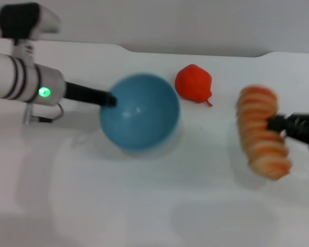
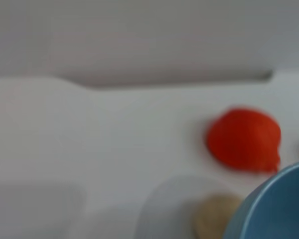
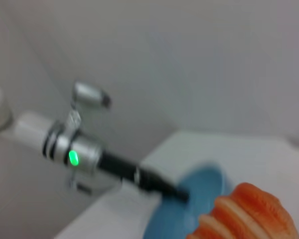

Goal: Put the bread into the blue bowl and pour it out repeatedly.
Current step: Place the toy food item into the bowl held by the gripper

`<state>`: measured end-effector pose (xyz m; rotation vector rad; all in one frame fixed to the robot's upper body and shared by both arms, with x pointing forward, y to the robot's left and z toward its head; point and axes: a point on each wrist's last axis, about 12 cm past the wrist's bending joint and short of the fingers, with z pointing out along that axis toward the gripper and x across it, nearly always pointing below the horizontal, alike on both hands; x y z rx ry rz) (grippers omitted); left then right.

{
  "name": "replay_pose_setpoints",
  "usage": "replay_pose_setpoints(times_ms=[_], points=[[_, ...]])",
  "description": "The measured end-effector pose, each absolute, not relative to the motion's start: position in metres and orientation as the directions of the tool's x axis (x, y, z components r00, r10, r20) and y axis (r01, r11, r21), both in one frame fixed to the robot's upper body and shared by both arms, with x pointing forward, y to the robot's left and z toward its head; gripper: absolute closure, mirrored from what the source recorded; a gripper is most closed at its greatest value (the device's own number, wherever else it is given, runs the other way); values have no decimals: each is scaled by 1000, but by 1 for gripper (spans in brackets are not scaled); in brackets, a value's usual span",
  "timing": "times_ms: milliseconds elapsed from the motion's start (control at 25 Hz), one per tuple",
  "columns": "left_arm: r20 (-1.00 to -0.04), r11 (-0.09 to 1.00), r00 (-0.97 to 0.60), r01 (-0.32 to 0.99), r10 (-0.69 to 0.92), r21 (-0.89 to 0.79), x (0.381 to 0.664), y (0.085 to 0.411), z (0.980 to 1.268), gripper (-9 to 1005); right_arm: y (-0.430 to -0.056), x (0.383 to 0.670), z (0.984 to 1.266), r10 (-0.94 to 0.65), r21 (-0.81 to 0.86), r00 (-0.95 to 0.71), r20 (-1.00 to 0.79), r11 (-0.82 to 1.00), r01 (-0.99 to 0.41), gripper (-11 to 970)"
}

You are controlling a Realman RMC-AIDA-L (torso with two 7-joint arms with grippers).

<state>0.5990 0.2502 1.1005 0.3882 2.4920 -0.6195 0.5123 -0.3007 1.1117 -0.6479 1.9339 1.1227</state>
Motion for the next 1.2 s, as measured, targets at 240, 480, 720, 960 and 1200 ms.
replay_pose_setpoints(times_ms=[240,480,720,960,1200], points=[[-420,820,-851,467,315,-330,594,209,1089,971,-314,517,1131,28,351,-387,-922,484,-802,843],[-391,774,-816,553,426,-309,591,167,1100,971,-290,534,1133,-35,217,-255,-966,419,-882,855],[-413,719,-784,605,463,-342,587,141,1112,971,-263,547,1122,-120,102,-154,-981,354,-930,858],[-421,708,-787,602,450,-370,586,139,1115,970,-243,550,1103,-269,14,-104,-958,318,-948,861],[-427,714,-791,595,438,-370,587,143,1114,972,-222,548,1090,-377,15,-103,-921,232,-973,867]])
